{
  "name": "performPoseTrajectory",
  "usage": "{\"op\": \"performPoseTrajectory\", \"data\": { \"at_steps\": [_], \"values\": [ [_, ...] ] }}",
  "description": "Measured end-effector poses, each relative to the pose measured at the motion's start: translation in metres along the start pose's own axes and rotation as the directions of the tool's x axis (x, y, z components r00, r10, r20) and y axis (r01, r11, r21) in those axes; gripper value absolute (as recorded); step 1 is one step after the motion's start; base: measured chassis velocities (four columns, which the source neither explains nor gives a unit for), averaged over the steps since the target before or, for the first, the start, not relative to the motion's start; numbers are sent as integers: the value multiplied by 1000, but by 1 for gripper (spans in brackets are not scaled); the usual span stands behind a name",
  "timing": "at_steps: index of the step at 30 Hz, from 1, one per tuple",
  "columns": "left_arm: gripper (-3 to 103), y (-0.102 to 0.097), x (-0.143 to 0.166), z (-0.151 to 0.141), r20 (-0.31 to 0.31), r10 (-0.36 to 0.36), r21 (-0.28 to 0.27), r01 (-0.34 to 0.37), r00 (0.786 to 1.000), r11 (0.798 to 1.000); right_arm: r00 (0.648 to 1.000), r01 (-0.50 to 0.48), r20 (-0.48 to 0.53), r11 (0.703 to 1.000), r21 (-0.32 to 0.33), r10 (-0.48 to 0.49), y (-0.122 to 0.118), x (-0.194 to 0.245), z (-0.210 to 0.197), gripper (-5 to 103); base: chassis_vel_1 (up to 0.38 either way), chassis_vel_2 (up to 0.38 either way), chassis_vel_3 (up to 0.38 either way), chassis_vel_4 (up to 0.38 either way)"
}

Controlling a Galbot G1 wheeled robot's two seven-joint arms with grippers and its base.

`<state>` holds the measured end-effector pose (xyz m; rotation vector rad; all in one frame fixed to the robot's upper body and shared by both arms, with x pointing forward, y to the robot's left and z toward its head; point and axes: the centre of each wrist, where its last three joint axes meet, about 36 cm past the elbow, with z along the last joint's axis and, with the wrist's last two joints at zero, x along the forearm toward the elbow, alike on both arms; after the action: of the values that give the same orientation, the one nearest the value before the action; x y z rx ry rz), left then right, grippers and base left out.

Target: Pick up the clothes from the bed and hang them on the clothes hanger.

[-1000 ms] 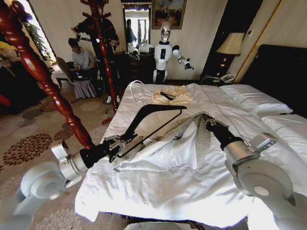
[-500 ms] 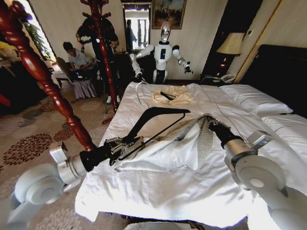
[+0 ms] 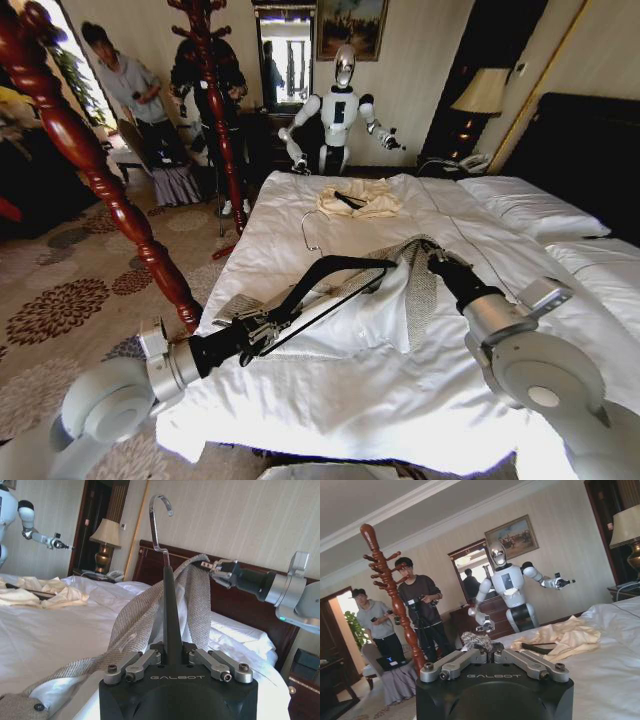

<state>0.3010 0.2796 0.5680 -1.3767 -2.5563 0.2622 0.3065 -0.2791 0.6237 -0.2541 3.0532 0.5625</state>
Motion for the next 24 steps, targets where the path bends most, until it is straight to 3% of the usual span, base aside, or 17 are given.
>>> {"op": "performPoseTrajectory", "data": {
  "at_steps": [6,9,14,24],
  "values": [
    [18,15,-7,18,-13,-46,-11,46,999,999,998,56,16,998,-21,-56,0,1,2,2,0,0,0,0],
    [18,36,-8,24,18,-103,-1,103,995,995,996,84,35,995,-51,-83,-1,3,5,2,0,0,0,0],
    [18,55,-12,32,60,-142,32,141,988,990,987,156,63,984,-89,-151,-1,4,11,2,0,0,0,0],
    [18,60,-39,57,120,-105,127,89,987,988,960,277,58,956,-98,-272,2,4,18,2,0,0,0,0]
  ]
}}
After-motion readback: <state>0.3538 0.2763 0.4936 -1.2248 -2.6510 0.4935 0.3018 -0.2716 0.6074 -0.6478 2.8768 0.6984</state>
